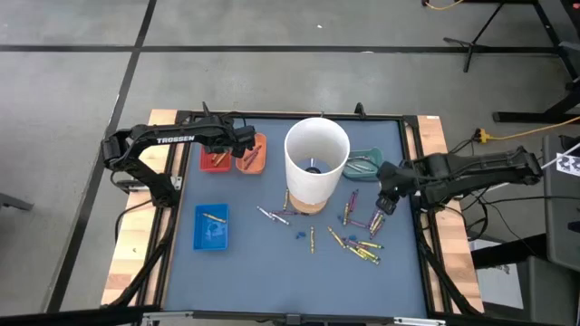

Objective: Sort crayons
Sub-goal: Put the violet crayon into the orange bin

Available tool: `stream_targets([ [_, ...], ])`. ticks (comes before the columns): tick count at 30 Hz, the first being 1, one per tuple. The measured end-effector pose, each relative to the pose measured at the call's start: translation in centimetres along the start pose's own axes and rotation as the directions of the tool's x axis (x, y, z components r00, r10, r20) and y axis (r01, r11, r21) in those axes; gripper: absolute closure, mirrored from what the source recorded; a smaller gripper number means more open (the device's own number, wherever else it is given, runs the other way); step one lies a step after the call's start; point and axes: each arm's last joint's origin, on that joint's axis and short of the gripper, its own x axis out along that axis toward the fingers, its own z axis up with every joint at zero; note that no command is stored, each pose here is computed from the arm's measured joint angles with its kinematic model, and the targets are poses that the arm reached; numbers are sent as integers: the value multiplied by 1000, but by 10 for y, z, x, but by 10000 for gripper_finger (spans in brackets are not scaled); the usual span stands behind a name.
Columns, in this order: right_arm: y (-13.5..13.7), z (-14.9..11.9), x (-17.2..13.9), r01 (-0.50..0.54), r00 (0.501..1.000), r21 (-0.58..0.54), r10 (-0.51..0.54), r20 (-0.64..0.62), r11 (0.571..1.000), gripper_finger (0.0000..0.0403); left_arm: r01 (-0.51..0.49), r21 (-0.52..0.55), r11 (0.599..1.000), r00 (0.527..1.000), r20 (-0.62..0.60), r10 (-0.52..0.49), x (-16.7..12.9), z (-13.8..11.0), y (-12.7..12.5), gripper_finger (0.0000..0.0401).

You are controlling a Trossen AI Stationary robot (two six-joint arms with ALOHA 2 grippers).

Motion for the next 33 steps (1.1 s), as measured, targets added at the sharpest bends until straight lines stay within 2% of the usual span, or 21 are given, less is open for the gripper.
stream_targets([
  [9, 15, -29, 22, -18, 998, -21, 17, -53, 1000, 256, 0, 0, 1000, 1000, 0, 0, 0, 0, 0, 309],
  [12, 20, -36, 28, -36, 999, -53, 34, -34, 998, 256, 0, 0, 1000, 1000, 0, 0, 0, 0, 0, 309],
  [17, 35, -44, 40, -146, 988, -112, 150, 31, 983, 256, 1, 0, 1000, 1000, 1, -1, 0, 0, 0, 309],
  [21, 46, -48, 48, -258, 959, -138, 271, 84, 956, 256, 1, 0, 1000, 1000, 0, -1, 0, 0, 0, 309],
  [24, 50, -50, 55, -295, 939, -172, 318, 129, 940, 256, 1, -1, 1000, 1000, 1, -1, 0, 0, 0, 309],
  [27, 50, -51, 62, -291, 928, -193, 326, 184, 937, 256, 3, -3, 1000, 1000, 2, -3, 0, 0, 0, 309],
  [33, 50, -52, 76, -219, 929, -233, 275, 246, 948, 256, 5, -4, 1000, 1000, 3, -5, 0, 0, 0, 309],
])
